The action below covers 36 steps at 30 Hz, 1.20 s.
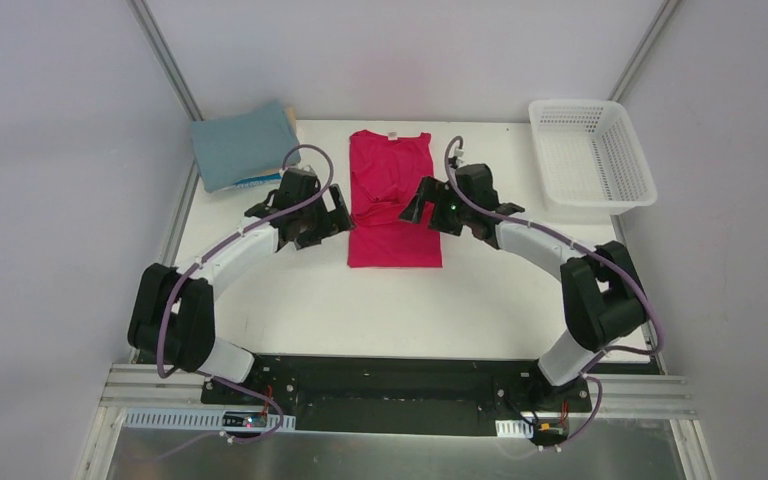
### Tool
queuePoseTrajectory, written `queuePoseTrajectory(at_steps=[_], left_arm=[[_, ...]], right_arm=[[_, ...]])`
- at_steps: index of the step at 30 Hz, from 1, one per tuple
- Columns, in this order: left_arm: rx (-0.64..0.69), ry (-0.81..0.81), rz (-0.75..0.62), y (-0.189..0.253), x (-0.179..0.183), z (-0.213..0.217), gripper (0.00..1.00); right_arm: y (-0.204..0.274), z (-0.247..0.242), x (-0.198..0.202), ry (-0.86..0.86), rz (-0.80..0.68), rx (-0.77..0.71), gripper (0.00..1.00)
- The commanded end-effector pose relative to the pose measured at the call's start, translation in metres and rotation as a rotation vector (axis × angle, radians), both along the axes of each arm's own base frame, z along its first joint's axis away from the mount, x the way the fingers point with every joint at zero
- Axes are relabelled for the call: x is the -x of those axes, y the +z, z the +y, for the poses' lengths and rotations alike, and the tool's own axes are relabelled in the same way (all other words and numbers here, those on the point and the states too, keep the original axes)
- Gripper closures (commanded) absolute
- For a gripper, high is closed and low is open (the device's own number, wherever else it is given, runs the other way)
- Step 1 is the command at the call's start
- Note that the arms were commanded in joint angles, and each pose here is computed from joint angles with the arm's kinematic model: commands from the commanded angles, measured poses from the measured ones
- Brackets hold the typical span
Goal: Fold and stack the t-shirts
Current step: Fold the folded rectangular tshirt in 1/3 of the way
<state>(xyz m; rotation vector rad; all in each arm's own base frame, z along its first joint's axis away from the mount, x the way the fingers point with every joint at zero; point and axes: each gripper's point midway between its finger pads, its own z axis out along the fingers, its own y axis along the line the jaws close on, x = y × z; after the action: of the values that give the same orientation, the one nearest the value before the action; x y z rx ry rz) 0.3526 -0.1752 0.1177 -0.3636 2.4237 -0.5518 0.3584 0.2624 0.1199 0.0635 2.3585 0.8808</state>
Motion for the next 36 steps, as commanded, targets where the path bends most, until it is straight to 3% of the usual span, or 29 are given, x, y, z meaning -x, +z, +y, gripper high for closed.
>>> queuePoseTrajectory(at_steps=[1, 6, 12, 17, 23, 29, 36], left_arm=[[-0.027, 0.060, 0.044, -0.018, 0.031, 0.022, 0.01], [-0.043, 0.105, 0.047, -0.027, 0.055, 0.038, 0.01], [-0.055, 0.105, 0.058, -0.032, 0.064, 0.043, 0.01], [-0.045, 0.092, 0.098, -0.041, 0.067, 0.038, 0.01], [-0.030, 0.073, 0.132, -0.047, 0.068, 0.032, 0.01], [0.008, 0.035, 0.172, -0.055, 0.066, 0.018, 0.03], [0.060, -0.003, 0.184, -0.067, 0.057, -0.005, 0.14]], right_arm=[[0.003, 0.039, 0.008, 0.125, 0.010, -0.072, 0.01], [-0.026, 0.062, -0.011, 0.154, 0.052, -0.038, 0.00], [-0.026, 0.084, -0.056, 0.143, 0.004, -0.030, 0.00], [-0.013, 0.086, -0.098, 0.056, -0.073, -0.010, 0.00], [0.001, 0.071, -0.139, -0.118, -0.031, -0.099, 0.00], [0.035, 0.044, -0.105, -0.119, -0.090, -0.077, 0.00], [0.005, -0.040, -0.021, -0.276, -0.007, 0.079, 0.00]])
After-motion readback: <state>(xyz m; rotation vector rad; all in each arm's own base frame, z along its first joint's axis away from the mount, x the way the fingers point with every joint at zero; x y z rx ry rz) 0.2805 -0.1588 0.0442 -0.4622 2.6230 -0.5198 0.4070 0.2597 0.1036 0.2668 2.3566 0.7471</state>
